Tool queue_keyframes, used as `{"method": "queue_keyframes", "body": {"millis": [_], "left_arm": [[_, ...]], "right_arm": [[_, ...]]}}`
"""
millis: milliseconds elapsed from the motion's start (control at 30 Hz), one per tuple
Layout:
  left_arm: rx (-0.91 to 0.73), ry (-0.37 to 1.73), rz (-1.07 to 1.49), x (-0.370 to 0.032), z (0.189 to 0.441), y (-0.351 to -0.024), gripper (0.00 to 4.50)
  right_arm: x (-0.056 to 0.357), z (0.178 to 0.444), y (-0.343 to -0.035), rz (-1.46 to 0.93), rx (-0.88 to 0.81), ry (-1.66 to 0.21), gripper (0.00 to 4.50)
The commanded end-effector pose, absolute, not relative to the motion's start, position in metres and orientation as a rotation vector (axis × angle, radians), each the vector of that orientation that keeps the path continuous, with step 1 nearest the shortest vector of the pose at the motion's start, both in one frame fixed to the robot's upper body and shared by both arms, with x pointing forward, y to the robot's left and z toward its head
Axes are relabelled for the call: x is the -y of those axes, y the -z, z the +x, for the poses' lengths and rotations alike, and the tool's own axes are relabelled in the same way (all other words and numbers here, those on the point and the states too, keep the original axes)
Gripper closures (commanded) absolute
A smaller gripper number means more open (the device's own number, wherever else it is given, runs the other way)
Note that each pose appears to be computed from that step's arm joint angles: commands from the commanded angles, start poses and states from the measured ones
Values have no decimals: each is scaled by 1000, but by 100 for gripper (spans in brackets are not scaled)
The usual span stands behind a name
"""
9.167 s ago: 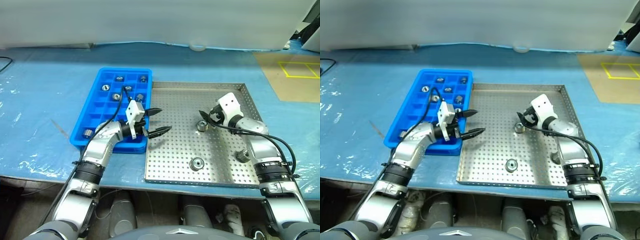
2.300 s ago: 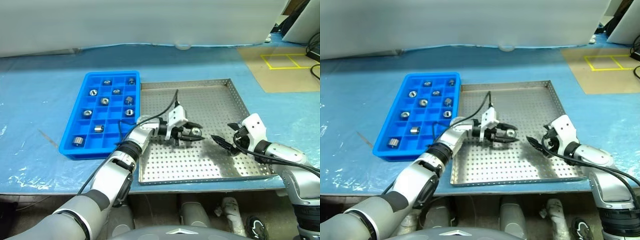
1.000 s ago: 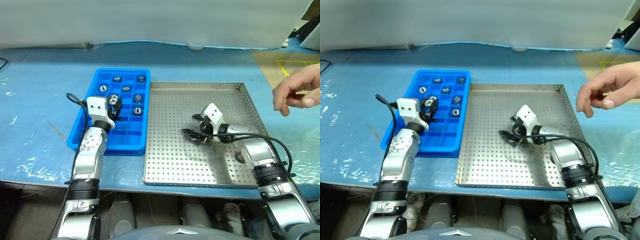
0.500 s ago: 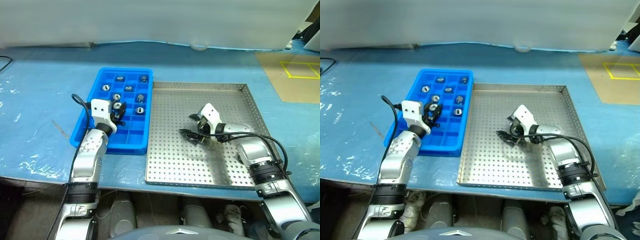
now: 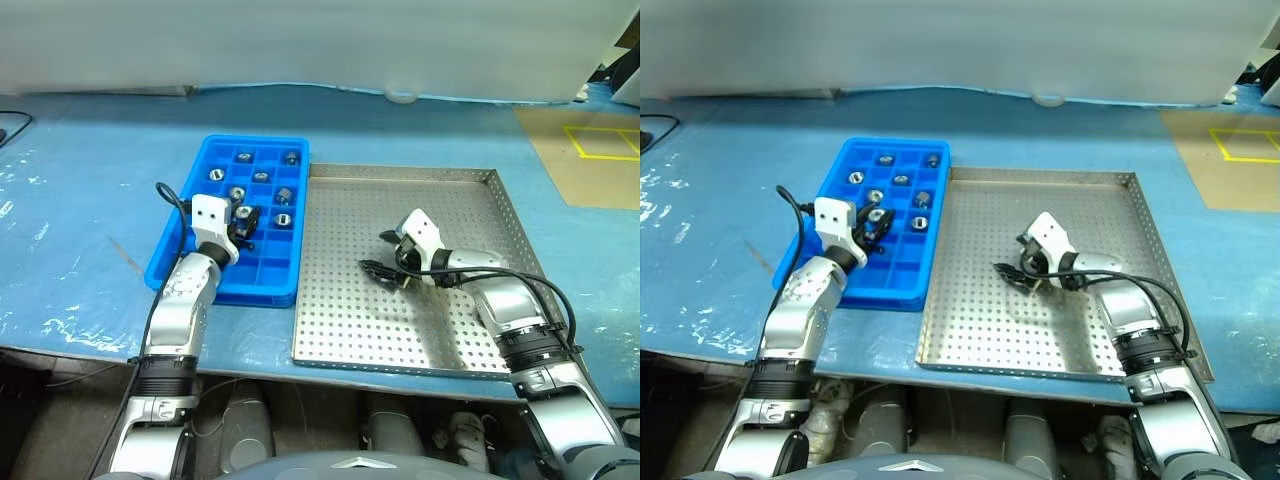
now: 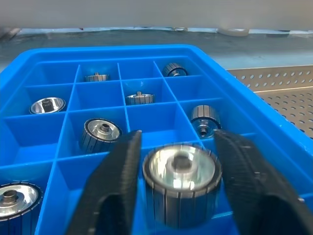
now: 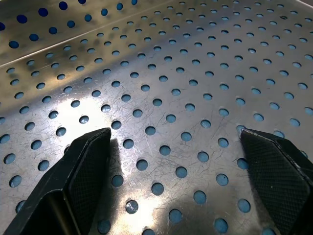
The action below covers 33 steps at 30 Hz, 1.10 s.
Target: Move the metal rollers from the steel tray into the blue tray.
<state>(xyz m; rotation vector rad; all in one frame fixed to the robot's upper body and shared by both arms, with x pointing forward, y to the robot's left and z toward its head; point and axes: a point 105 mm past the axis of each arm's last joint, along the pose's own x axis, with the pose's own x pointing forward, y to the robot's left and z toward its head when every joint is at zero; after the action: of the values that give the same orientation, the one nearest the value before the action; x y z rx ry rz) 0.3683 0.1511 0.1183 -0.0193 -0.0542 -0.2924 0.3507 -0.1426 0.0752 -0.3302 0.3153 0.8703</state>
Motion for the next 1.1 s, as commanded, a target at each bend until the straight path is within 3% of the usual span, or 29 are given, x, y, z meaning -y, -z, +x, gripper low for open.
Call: {"method": "queue_keyframes", "body": {"millis": [33, 67, 233, 433, 900, 1100], "left_arm": [[63, 332, -60, -144, 369, -119, 85], [83, 361, -67, -140, 368, -124, 53], [151, 478, -103, -123, 367, -140, 53], [175, 859, -136, -86, 353, -153, 53], [53, 1465, -15, -17, 313, -128, 53], [37, 1556, 27, 1, 307, -120, 53]], "right_arm": [[143, 351, -89, -356, -263, -865, 5], [143, 351, -89, -353, -261, -865, 5], [146, 354, -96, -339, -236, -846, 5], [168, 347, -115, -275, -192, -769, 5], [253, 287, -122, -288, -274, -501, 5], [272, 265, -124, -279, -317, -442, 5]]}}
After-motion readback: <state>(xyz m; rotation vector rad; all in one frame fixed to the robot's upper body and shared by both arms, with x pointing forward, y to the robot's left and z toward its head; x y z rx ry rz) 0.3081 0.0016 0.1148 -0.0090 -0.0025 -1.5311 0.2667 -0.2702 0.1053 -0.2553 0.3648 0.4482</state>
